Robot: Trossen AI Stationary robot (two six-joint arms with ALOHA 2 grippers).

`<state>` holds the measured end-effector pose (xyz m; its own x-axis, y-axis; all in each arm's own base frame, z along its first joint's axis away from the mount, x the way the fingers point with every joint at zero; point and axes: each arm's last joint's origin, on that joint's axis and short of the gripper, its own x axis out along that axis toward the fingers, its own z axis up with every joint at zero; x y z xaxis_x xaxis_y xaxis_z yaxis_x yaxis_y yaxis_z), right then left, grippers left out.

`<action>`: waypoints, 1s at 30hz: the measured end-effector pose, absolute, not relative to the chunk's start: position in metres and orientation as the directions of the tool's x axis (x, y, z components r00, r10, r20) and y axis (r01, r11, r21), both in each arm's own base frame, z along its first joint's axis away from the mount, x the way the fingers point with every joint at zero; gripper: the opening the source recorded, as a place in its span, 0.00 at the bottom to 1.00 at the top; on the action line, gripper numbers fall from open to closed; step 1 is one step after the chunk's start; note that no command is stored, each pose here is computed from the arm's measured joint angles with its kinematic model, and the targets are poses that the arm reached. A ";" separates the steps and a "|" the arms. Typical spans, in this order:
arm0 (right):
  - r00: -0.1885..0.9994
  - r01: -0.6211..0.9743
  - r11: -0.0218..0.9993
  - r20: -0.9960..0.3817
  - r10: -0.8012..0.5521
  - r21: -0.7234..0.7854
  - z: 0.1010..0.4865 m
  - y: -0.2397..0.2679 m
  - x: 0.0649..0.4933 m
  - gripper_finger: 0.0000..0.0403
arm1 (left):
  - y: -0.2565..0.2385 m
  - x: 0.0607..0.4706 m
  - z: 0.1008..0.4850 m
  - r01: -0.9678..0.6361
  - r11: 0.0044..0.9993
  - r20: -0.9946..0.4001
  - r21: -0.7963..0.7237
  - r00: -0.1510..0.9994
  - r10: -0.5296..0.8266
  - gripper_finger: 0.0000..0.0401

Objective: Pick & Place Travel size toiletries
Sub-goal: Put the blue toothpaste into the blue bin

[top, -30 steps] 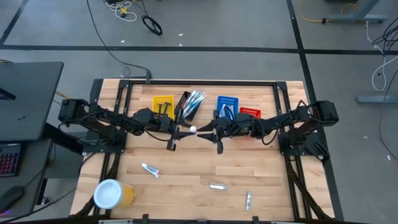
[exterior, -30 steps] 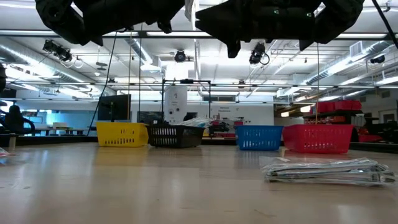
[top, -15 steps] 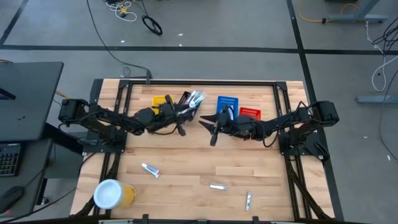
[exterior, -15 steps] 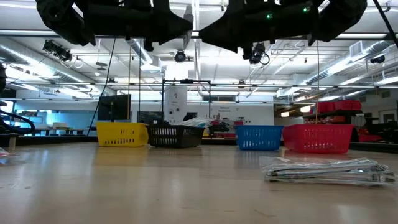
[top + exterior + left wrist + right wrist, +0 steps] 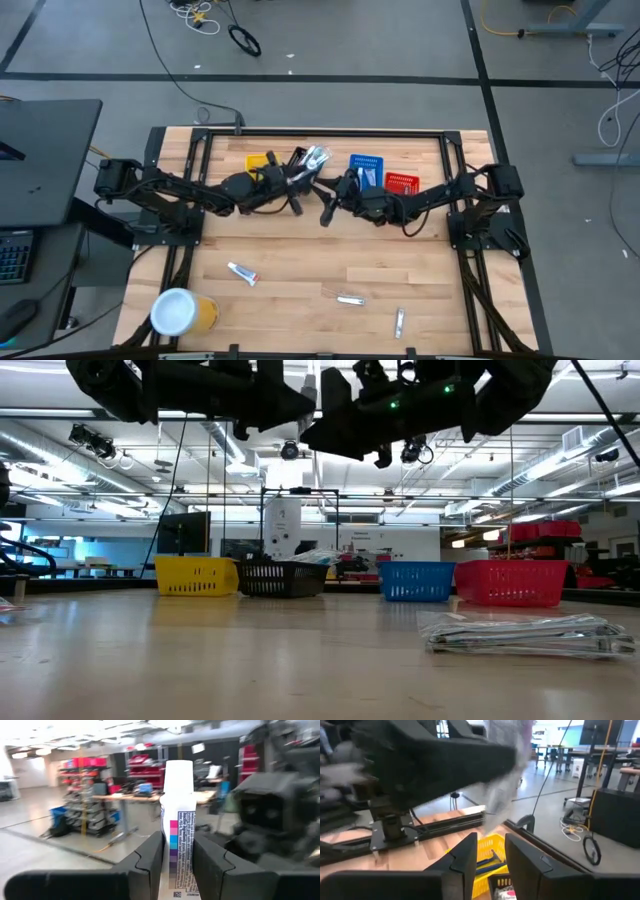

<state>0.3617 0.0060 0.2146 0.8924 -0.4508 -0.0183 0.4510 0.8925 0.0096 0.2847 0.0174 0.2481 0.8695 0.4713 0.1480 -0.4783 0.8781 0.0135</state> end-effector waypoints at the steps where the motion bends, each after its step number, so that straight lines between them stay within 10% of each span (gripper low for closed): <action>1: 0.893 0.450 0.893 -0.017 -0.450 0.015 0.215 0.006 0.362 0.27 | 0.018 0.284 0.248 -0.498 0.867 0.141 0.013 0.859 0.492 0.24; 30: 0.897 0.439 0.898 0.034 -0.441 0.035 0.220 -0.009 0.362 0.15 | 0.016 0.285 0.248 -0.454 0.889 0.145 -0.061 0.877 0.458 0.24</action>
<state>0.3623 -0.0088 0.2201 0.8971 -0.4406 0.0342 0.4395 0.8976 0.0354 0.2850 0.0165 0.2478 0.8772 0.4576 0.1452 -0.4537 0.8891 -0.0610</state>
